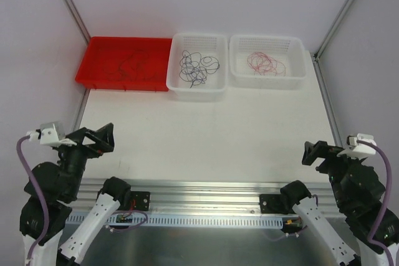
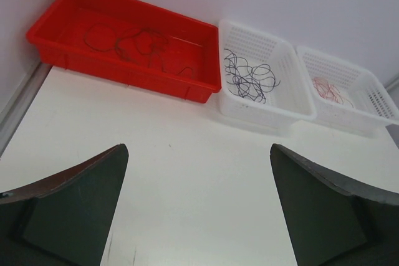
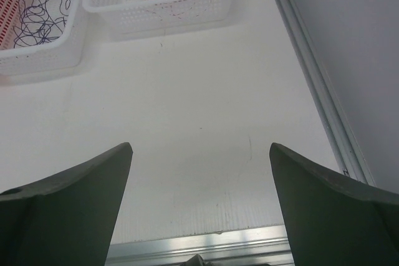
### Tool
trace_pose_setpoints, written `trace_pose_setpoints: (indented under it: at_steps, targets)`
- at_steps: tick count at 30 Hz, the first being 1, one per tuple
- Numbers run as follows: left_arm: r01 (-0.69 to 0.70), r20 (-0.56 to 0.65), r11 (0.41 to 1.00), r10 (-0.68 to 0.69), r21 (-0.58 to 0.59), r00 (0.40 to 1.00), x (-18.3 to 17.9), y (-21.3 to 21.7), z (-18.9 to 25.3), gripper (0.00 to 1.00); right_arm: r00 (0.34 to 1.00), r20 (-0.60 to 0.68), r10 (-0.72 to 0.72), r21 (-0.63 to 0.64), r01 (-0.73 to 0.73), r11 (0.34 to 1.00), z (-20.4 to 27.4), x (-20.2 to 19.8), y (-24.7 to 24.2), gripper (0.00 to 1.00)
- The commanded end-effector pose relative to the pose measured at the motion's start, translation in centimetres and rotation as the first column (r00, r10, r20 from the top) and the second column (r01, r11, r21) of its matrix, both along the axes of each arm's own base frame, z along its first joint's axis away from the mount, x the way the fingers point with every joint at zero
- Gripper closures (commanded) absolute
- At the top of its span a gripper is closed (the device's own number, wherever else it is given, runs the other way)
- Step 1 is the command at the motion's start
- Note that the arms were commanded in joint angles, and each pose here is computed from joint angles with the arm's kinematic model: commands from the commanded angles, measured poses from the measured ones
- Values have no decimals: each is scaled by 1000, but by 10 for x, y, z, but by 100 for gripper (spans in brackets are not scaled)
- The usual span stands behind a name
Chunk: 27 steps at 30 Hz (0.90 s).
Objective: Untangle the cables
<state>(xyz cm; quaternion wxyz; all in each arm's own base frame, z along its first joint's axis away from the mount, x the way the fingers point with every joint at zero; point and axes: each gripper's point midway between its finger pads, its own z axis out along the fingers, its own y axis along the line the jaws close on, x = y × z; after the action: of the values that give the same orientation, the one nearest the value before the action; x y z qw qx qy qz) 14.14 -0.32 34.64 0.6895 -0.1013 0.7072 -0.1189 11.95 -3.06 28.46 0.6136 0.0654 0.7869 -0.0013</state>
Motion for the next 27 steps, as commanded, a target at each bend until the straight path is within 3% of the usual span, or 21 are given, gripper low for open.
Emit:
trace_pose_setpoints:
  at_steps: [1,9,12,27]
  targets:
    - [-90,-42,996,89,-16,995,-13,20,-30,1,998,52,-38,-13,38,999,-3,-10,-14,3]
    - [-168,39,978,174,-128,984,-38,44,-52,1,972,215,-91,63,80,995,-1,-24,-30,3]
    - [-193,72,967,207,-169,976,-46,52,-56,1,973,210,-94,65,82,995,-4,-24,-30,3]
    - [-222,-17,966,221,-130,975,-34,49,-87,1,979,189,-74,79,60,995,-16,-18,-22,3]
